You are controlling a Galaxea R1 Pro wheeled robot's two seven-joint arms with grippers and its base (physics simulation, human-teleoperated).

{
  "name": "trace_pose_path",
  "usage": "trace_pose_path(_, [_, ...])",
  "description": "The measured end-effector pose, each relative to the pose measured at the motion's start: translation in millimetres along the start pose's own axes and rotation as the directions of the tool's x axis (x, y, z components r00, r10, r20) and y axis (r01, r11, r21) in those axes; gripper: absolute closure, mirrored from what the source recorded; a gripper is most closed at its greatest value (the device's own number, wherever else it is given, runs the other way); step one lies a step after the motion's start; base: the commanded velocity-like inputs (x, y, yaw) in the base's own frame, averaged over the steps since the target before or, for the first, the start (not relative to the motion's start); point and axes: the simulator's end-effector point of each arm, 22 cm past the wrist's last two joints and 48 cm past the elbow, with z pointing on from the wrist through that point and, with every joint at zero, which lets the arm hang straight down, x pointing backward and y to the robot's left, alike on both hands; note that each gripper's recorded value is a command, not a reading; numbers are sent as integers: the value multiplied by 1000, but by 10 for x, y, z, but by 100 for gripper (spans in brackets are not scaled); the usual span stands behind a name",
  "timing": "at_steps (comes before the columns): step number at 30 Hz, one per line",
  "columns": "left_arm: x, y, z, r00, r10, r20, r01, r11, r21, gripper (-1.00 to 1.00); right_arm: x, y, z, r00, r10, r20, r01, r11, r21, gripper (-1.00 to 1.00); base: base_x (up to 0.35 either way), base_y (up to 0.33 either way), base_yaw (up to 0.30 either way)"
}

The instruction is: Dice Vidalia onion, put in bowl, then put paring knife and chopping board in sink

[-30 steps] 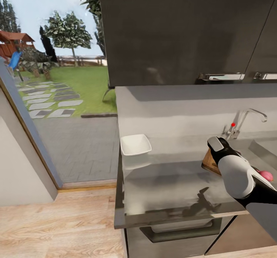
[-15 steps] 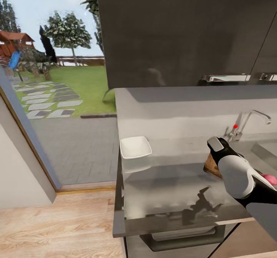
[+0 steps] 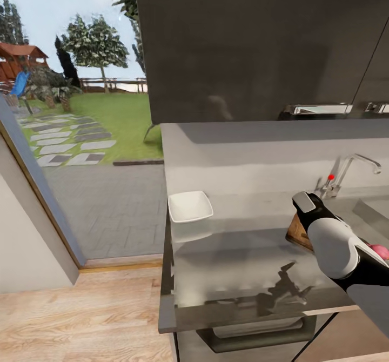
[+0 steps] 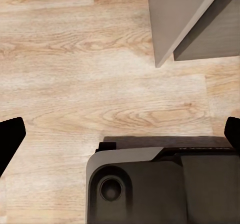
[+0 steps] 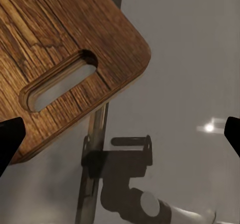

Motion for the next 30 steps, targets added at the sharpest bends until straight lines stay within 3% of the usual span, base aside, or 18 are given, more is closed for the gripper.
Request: trace_pose_path(30, [220, -5, -30, 999, -1, -51, 1, 1000, 0, -100, 86, 1, 130, 1000, -14, -5, 14, 1000, 21, -100, 0, 0, 0])
